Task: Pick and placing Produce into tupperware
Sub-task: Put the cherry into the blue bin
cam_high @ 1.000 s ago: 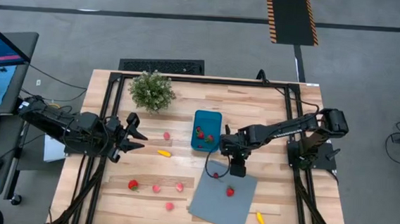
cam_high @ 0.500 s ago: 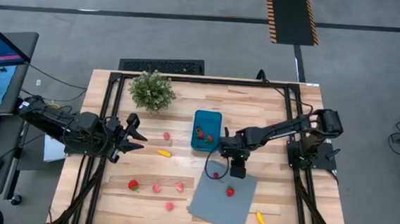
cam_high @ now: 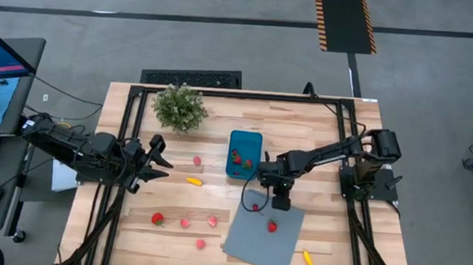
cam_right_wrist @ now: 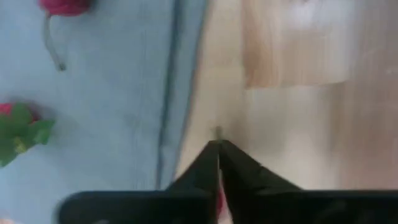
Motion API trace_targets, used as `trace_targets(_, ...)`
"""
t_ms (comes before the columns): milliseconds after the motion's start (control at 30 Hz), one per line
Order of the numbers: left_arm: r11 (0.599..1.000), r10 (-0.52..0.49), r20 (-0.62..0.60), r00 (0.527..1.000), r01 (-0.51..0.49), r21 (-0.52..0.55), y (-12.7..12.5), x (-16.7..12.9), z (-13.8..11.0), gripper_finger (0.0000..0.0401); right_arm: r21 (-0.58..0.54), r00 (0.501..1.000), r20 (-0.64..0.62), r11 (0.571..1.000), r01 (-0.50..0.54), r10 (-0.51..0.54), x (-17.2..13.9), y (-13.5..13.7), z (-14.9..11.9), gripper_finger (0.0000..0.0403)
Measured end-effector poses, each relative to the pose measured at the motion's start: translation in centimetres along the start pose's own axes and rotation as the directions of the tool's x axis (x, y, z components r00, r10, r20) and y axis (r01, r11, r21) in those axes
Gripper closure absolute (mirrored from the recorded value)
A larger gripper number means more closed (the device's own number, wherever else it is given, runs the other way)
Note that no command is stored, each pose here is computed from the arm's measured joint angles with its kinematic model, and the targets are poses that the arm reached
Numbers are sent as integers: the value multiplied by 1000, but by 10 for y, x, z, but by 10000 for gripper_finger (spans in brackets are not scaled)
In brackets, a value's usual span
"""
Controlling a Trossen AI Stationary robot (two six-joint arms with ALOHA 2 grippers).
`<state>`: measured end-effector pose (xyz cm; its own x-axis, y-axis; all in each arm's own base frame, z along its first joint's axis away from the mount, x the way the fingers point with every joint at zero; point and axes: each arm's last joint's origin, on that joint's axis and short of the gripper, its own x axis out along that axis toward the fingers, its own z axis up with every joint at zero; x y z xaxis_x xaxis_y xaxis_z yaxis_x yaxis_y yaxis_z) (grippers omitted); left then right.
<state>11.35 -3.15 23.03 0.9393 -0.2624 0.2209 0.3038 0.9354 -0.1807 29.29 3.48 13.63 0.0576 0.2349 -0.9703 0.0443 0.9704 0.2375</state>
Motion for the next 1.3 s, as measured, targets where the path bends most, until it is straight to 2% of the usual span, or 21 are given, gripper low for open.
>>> trace_targets(267, 1000, 8, 2, 1000, -8, 7, 0, 0, 0, 287, 36, 999, 3, 999, 34, -34, -11, -1, -4, 392)
trace_targets(400, 1000, 11, 2, 1000, -11, 11, 0, 0, 0, 287, 42, 991, 100, 995, 90, -93, -33, 2, -4, 391)
trace_targets(533, 999, 33, 28, 999, -34, 32, 1, 0, 2, 287, 89, 946, 287, 987, 131, -152, -72, 5, -9, 392)
trace_targets(633, 998, 51, 64, 997, -54, 41, 1, -1, 6, 287, 144, 870, 452, 979, 147, -197, -107, 8, -19, 392)
trace_targets(733, 996, 75, 86, 993, -79, 38, 1, -3, 8, 287, 178, 769, 593, 970, 164, -239, -140, 13, -34, 392)
trace_targets(933, 996, 84, 128, 988, -87, 20, 1, -6, 12, 287, 241, 570, 771, 959, 151, -284, -190, 23, -73, 392)
trace_targets(1033, 995, 96, 139, 986, -97, 6, 1, -7, 13, 287, 265, 490, 825, 959, 102, -281, -200, 28, -90, 392)
trace_targets(1200, 995, 100, 136, 986, -100, -4, 1, -6, 13, 287, 198, 261, 949, 978, -64, -176, -207, 35, -110, 392)
trace_targets(1300, 995, 100, 136, 986, -100, -7, 1, -6, 13, 287, 168, 191, 971, 979, -120, -143, -193, 35, -123, 392)
